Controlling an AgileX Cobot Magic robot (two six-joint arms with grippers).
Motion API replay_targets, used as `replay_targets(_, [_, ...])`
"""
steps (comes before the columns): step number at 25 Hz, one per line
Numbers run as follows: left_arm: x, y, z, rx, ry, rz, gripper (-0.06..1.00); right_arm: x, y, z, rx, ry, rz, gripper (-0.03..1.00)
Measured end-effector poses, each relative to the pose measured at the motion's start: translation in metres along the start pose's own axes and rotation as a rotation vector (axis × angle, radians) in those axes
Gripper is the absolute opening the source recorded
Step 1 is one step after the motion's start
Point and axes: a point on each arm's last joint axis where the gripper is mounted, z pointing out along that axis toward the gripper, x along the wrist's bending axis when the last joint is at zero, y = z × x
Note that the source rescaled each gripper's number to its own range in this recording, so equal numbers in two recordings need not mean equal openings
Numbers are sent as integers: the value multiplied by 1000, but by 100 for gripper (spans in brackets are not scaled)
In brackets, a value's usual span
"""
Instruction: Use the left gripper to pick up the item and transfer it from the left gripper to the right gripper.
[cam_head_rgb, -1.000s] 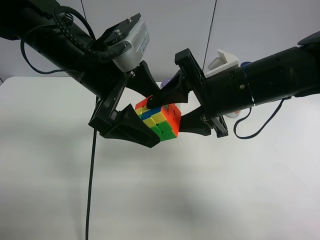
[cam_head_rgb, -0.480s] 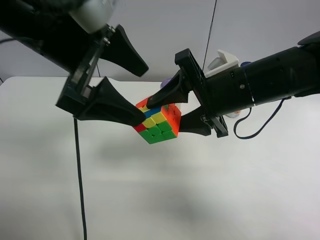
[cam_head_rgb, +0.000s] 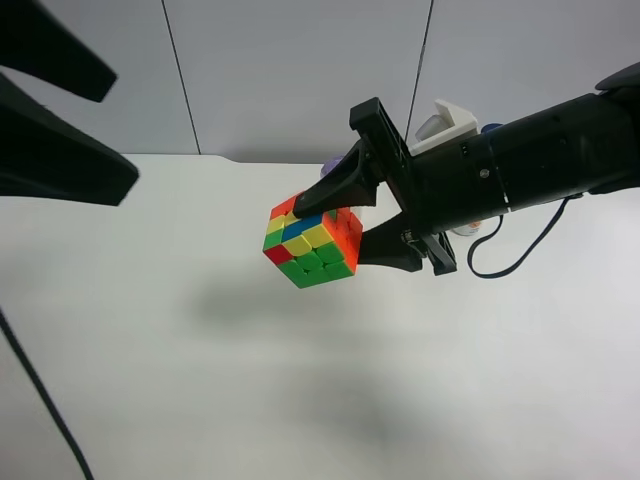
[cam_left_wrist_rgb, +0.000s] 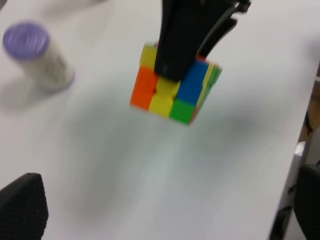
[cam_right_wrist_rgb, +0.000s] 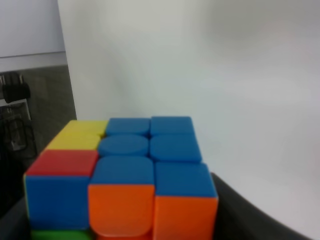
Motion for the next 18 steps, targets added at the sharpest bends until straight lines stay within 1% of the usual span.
replay_targets(2, [-4, -8, -15, 32, 44, -43, 100, 0, 0, 0, 0, -1, -1, 0])
replay_targets(4, [-8, -18, -29, 54, 105, -74, 100, 0, 0, 0, 0, -1, -1, 0])
replay_targets(9, [-20, -64, -51, 155, 253, -139, 100, 0, 0, 0, 0, -1, -2, 0])
replay_targets(11, [-29, -85, -60, 134, 299, -184, 100, 0, 0, 0, 0, -1, -2, 0])
replay_targets(13, [-40, -107, -65, 107, 327, -218, 100, 0, 0, 0, 0, -1, -2, 0])
replay_targets(16, [-58, -138, -74, 34, 350, -262, 100, 0, 0, 0, 0, -1, -2, 0])
replay_targets(18, [-70, -157, -80, -34, 368, -282, 100, 0, 0, 0, 0, -1, -2, 0])
